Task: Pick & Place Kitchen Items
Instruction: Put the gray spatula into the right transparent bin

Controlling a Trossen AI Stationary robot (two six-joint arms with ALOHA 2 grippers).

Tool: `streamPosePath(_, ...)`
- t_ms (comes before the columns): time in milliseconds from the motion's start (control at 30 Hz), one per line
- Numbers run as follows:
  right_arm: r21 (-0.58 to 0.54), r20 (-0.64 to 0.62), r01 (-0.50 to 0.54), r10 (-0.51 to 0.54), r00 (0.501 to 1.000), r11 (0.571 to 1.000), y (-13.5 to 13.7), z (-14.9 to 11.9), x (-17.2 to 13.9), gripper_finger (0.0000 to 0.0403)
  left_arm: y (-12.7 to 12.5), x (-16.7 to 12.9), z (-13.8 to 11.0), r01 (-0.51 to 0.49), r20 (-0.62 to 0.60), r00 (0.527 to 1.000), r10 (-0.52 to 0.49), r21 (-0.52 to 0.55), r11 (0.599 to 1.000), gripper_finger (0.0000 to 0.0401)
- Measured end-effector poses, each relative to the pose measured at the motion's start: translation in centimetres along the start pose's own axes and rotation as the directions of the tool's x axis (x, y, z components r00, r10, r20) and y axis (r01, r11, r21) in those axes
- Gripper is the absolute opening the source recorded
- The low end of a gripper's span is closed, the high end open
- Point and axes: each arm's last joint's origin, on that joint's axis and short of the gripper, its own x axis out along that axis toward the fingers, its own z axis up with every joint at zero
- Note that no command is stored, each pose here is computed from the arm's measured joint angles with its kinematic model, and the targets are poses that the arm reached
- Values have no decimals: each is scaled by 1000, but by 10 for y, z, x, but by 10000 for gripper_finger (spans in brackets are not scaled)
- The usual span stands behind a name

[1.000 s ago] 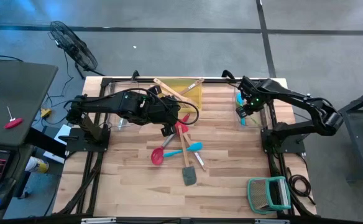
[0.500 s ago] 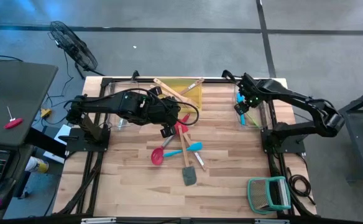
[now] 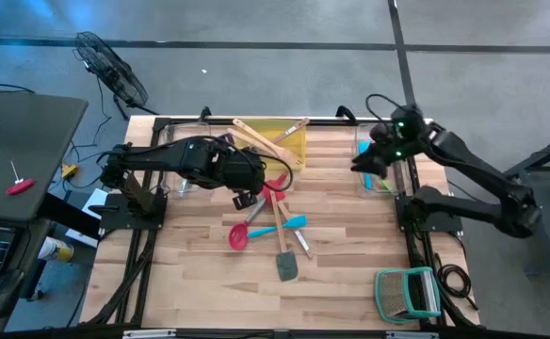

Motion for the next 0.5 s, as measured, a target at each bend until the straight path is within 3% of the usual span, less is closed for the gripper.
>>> streamPosePath(100,-126,7,-255,258,966,959,21,2,-4,213,-2,3,-2,4,-22,1000,-4,-3,1000,122)
streamPosePath(200,-260,-22,-403,411,911,878,42,3,-4,213,-5,9,-6,40,-69,997,-39,13,999,122)
streamPosePath(500,-588,6,-498,619,785,637,113,5,16,213,-2,15,-34,148,-195,972,-133,64,987,122)
